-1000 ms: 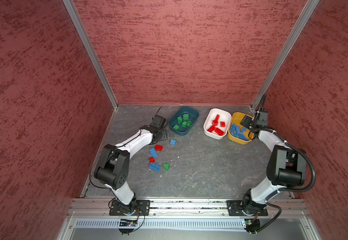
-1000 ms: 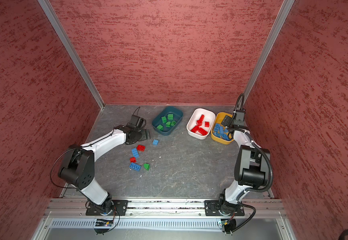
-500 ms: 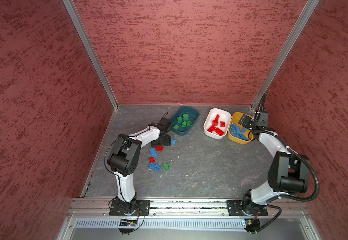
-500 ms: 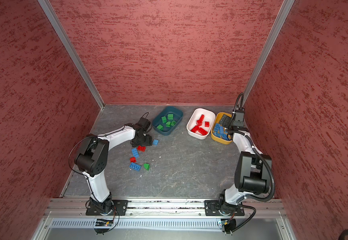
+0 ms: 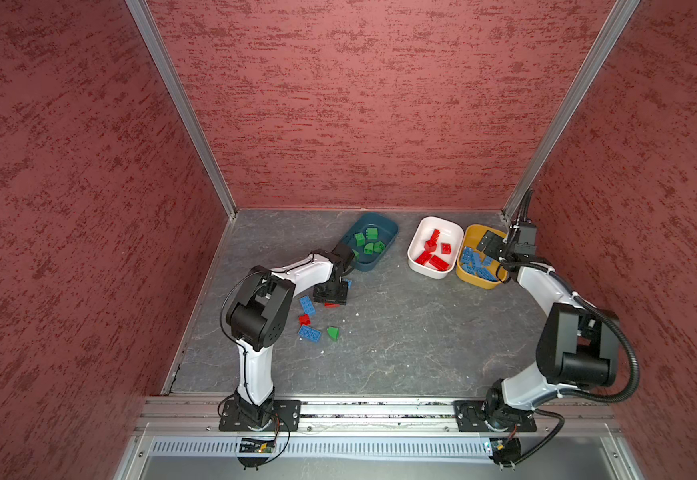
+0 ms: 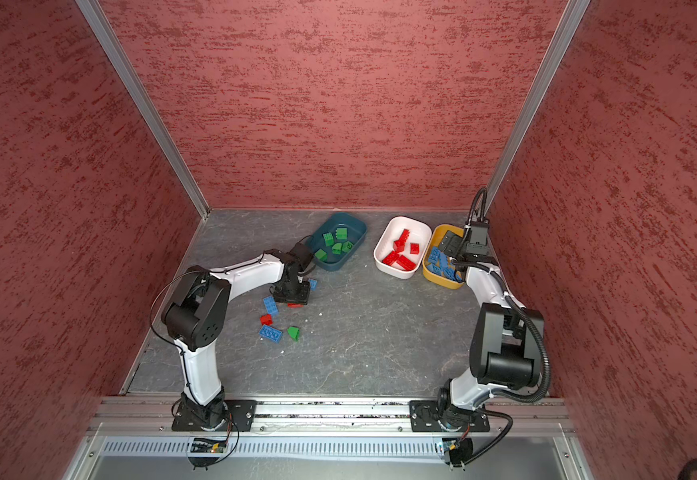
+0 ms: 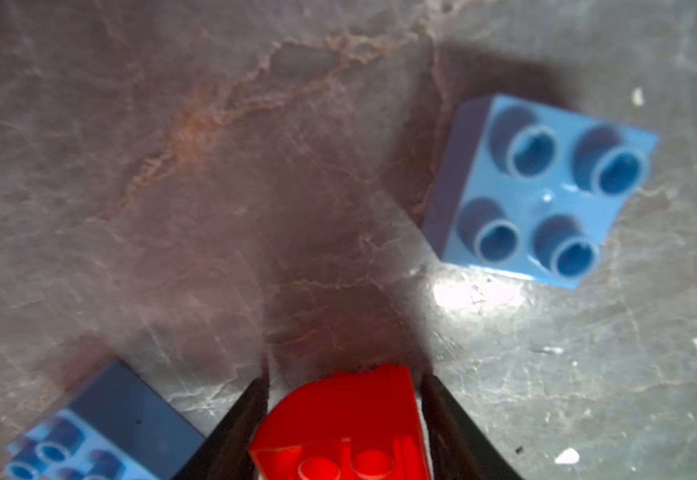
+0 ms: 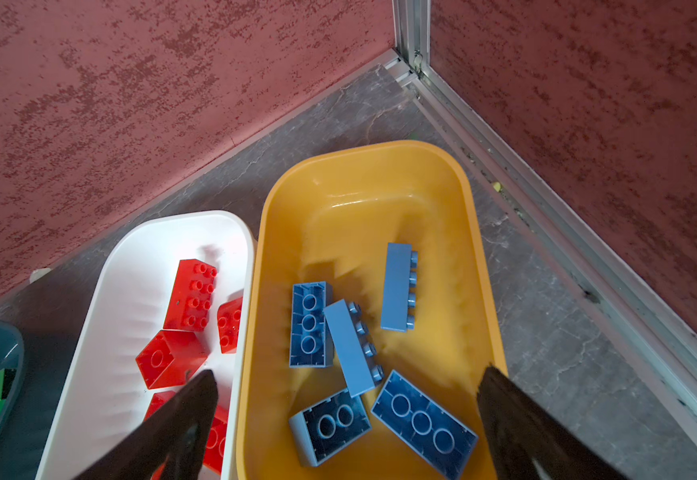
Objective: Sort the legos into containers by color
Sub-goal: 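Drop the blue brick in the yellow tub with the right gripper, then carry a red brick with the left gripper and drop it in the white tub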
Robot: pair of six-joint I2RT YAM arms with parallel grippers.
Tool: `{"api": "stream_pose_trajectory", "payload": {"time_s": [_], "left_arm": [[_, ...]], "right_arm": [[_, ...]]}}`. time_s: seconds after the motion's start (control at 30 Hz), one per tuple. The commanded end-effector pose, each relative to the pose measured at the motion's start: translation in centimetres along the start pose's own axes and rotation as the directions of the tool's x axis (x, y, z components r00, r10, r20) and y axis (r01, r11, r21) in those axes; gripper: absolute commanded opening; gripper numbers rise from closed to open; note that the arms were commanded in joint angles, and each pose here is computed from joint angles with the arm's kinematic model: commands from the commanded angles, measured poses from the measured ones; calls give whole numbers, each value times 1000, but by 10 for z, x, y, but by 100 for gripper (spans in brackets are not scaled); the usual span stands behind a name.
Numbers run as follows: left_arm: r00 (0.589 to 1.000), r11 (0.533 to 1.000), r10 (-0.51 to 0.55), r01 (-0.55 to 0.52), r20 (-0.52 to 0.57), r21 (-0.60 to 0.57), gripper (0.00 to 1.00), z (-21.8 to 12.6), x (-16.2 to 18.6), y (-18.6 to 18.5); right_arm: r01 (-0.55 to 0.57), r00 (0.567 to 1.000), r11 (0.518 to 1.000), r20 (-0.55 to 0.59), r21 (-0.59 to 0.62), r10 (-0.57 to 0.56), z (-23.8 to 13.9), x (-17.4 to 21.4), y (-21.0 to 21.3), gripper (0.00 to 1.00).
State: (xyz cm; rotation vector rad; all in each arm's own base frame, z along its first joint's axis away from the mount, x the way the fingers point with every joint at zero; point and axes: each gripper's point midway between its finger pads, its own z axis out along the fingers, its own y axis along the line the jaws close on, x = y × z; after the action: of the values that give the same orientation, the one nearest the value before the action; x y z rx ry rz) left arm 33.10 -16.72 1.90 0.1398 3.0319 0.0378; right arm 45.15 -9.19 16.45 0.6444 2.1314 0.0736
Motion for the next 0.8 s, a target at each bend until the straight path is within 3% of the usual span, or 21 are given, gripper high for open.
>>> {"api": "stream_pose_trajectory", "payload": {"time_s": [0.0,0.2,0.43,0.63,0.77], "left_arm": [[1000,1000,1,-1,7,-19,52,0,-5,0],[996,997,54,-58,73,55,43,-26,-18,-26],[980,978,56,-93,192,187,41,-66,-48,-73],[949,931,60,-165,310,326,41,-99,-91,-133],[929,891,66,-220,365,397,41,-114,-120,-174]], "right_arm": [[9,1000,999,29,-30,-8,-10,-5,8,99],[20,999,999,47,-37,-18,-19,-5,9,99],[15,999,997,43,-70,-12,-24,-1,13,99],[47,999,955,36,-292,-38,-40,10,54,99],[81,997,933,13,-351,-82,-45,25,75,99]]}}
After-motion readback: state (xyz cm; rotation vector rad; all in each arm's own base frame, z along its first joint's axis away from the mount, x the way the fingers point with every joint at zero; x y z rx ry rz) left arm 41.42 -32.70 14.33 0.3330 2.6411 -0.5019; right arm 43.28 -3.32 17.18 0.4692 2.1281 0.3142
